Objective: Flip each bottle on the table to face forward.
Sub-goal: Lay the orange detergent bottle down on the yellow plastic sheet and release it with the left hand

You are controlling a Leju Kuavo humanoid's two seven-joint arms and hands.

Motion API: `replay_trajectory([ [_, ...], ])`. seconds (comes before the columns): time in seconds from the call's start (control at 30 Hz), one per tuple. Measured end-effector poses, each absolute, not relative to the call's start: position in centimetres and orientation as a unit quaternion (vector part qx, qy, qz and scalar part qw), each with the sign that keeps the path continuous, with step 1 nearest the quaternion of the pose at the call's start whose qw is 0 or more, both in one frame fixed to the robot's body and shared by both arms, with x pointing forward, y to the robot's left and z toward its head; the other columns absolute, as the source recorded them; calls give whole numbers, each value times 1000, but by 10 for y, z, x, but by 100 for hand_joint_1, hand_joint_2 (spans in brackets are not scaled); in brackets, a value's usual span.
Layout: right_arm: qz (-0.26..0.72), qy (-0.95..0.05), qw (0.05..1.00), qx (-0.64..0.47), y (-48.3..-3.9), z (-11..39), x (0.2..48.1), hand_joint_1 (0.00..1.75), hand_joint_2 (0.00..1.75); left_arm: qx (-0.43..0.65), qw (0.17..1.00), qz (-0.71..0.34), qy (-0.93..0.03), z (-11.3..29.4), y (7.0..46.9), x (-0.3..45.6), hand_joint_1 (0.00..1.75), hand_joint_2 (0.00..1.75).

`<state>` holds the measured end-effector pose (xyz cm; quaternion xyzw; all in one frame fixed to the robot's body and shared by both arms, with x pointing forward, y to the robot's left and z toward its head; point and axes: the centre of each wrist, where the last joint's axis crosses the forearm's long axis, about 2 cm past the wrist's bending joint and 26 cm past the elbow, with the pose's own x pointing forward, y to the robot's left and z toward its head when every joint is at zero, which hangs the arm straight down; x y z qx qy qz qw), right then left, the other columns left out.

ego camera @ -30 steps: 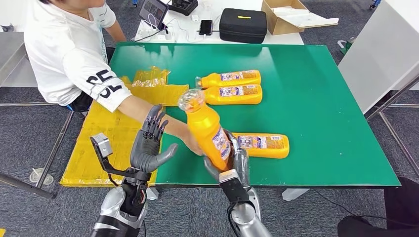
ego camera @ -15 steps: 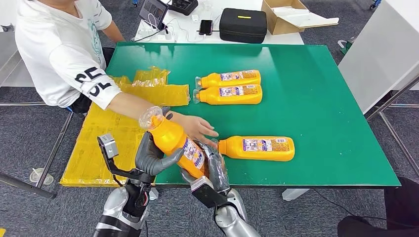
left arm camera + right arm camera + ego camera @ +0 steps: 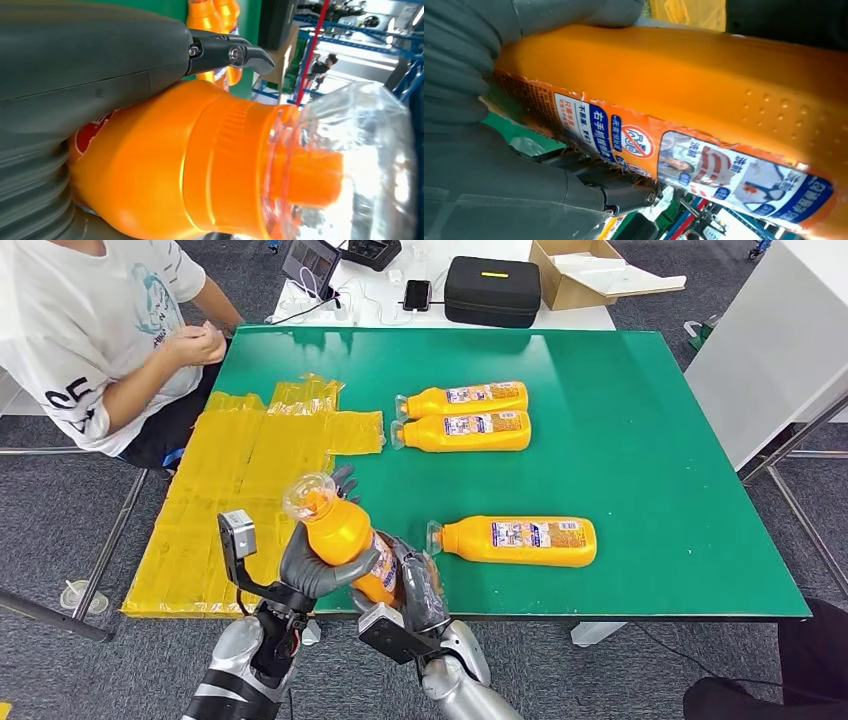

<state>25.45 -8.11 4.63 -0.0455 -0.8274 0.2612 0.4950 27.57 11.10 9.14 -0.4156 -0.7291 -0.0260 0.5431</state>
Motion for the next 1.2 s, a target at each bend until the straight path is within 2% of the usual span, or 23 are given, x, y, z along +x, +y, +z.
replay_trajectory([
  [0.37,269,-822,501,-47,-82,42,254,172,175,-402,562,-56,-720,82,113,276,0,175],
  [0.4,270,-821,501,-46,-82,42,253,169,175,-401,563,-57,-721,82,113,276,35,175],
  [0.5,272,-820,501,-46,-82,42,253,165,175,-415,553,-48,-721,82,113,276,166,175],
  [0.53,273,-820,500,-45,-82,42,254,165,175,-425,548,-41,-719,82,113,276,175,175],
  [0.7,278,-821,497,-44,-82,43,255,163,175,-473,535,4,-700,81,118,274,175,175],
  [0.97,280,-821,496,-42,-79,44,255,158,175,-489,531,25,-692,79,123,274,175,175],
  [1.03,281,-821,496,-42,-79,44,255,78,175,-491,530,29,-691,79,123,274,175,175],
  [1.1,281,-820,497,-40,-78,44,255,0,87,-492,530,30,-690,79,123,274,175,175],
  [1.17,279,-818,502,-31,-77,44,255,0,0,-494,529,32,-689,79,123,274,175,175],
  [1.2,277,-817,506,-24,-76,44,255,0,0,-495,529,32,-689,79,123,274,175,175],
])
